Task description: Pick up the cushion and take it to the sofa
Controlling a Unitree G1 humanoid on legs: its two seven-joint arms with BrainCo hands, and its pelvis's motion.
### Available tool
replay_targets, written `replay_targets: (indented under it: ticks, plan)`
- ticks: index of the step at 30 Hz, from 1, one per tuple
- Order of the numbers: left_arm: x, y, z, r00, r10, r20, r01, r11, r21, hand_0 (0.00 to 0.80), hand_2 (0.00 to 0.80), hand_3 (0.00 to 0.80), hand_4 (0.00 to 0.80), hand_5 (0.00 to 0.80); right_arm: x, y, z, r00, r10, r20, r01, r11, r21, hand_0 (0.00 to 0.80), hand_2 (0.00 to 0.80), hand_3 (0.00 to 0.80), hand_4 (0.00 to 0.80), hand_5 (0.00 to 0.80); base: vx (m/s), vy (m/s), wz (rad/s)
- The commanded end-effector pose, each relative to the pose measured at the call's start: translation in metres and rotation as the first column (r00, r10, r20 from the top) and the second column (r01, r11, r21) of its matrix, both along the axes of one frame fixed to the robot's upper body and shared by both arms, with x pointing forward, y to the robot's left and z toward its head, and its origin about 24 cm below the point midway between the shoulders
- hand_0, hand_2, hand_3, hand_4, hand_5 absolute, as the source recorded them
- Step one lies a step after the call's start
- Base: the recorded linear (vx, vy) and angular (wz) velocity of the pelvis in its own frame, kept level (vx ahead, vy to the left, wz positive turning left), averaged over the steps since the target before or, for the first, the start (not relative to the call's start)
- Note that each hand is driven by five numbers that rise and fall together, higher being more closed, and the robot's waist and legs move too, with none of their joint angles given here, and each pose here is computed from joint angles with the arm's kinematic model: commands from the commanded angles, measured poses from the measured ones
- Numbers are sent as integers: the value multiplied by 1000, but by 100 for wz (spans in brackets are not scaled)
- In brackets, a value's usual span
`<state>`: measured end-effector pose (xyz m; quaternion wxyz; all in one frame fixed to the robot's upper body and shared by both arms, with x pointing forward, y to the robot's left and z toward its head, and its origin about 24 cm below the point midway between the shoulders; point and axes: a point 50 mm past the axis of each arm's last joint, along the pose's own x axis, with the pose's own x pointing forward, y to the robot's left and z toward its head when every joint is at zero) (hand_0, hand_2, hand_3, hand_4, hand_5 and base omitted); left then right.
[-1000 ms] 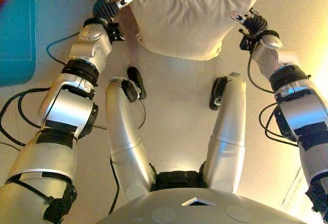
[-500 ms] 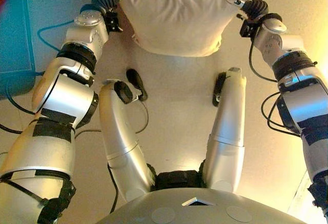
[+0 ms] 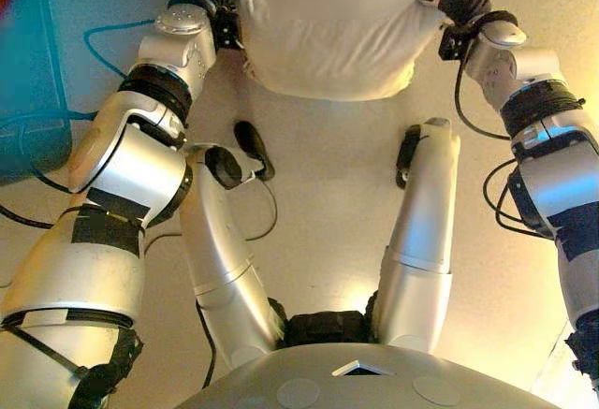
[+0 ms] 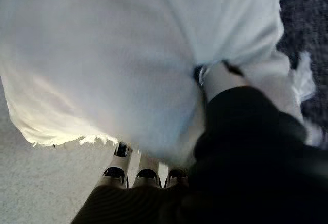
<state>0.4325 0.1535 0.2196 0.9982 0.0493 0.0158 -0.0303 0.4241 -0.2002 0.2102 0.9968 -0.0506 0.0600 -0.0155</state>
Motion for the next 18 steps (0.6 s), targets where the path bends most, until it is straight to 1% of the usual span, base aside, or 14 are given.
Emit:
replay_targets:
  ticks: [1,6,9,13,14,18]
  plan:
    - [-3,-42,56,969,-151,197,162,986,-42,800,800,800,800,800,4,69,49,961,230,157,-238,971,34,800,800,800,800,800,-19,-40,-1]
    - [-4,-40,54,968,-166,186,176,984,-38,800,800,800,800,800,3,72,49,955,252,158,-260,965,31,800,800,800,800,800,-4,-15,-1]
    - [-5,-39,54,962,-188,199,200,979,-39,800,800,800,800,800,2,75,51,943,275,187,-285,958,26,800,800,800,800,800,-13,-20,3]
    - [-7,-43,53,946,-213,242,246,962,-114,800,800,800,800,800,0,77,50,930,270,251,-293,954,58,800,800,800,800,800,-20,-39,4]
    - [-8,-44,52,940,-222,260,260,958,-124,800,800,800,800,800,-2,79,49,920,274,280,-310,946,93,800,800,800,800,800,-33,-25,1]
    - [-14,-48,42,915,-240,325,285,953,-98,800,800,800,800,800,-11,85,39,891,277,360,-336,935,113,800,800,800,800,800,-43,-25,-2]
